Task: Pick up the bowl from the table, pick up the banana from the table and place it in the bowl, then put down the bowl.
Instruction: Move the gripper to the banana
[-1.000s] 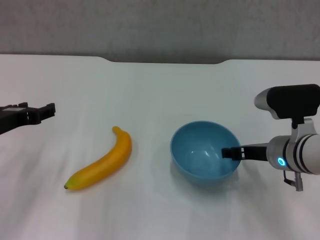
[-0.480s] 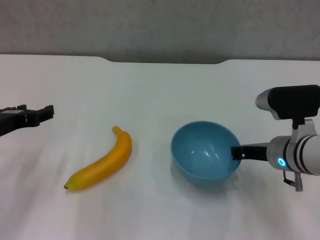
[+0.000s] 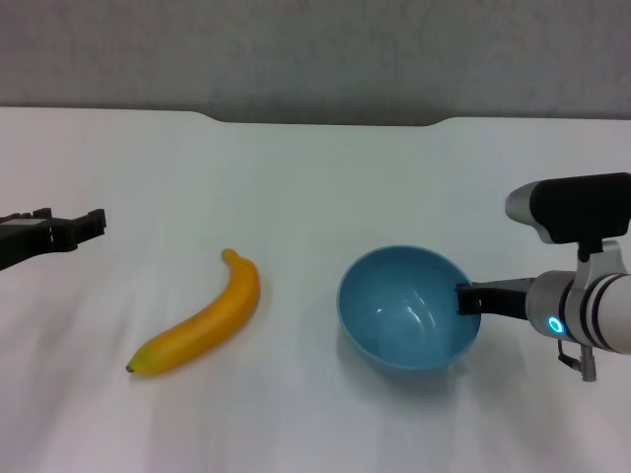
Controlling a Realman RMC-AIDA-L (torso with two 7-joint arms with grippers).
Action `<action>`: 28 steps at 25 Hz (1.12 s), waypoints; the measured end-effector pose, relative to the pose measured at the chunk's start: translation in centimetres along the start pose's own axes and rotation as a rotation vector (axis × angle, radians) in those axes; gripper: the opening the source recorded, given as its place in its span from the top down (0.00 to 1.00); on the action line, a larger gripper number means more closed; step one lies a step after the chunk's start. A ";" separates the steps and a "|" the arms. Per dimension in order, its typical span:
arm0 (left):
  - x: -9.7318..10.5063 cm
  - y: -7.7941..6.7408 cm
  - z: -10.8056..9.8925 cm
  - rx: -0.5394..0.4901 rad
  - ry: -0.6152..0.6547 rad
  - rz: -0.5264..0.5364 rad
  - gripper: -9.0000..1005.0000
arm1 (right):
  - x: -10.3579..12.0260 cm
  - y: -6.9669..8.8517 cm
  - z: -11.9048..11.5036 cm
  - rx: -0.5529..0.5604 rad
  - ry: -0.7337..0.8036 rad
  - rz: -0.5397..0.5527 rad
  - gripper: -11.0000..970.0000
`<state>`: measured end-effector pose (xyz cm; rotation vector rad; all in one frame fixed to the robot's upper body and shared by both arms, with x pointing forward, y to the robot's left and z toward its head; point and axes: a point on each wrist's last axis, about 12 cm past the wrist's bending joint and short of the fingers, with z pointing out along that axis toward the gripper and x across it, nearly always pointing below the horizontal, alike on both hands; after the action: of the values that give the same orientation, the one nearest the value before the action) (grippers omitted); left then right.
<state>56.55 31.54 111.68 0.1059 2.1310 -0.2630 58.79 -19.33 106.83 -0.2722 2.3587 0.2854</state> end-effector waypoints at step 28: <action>2.8 -5.7 2.6 0.200 0.161 0.288 0.15 | -1.7 0.2 -2.6 -0.016 -0.135 -0.008 0.95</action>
<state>56.12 25.35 108.77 0.5628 2.2098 -0.3043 58.28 -19.64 109.88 -0.2621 2.2225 0.3090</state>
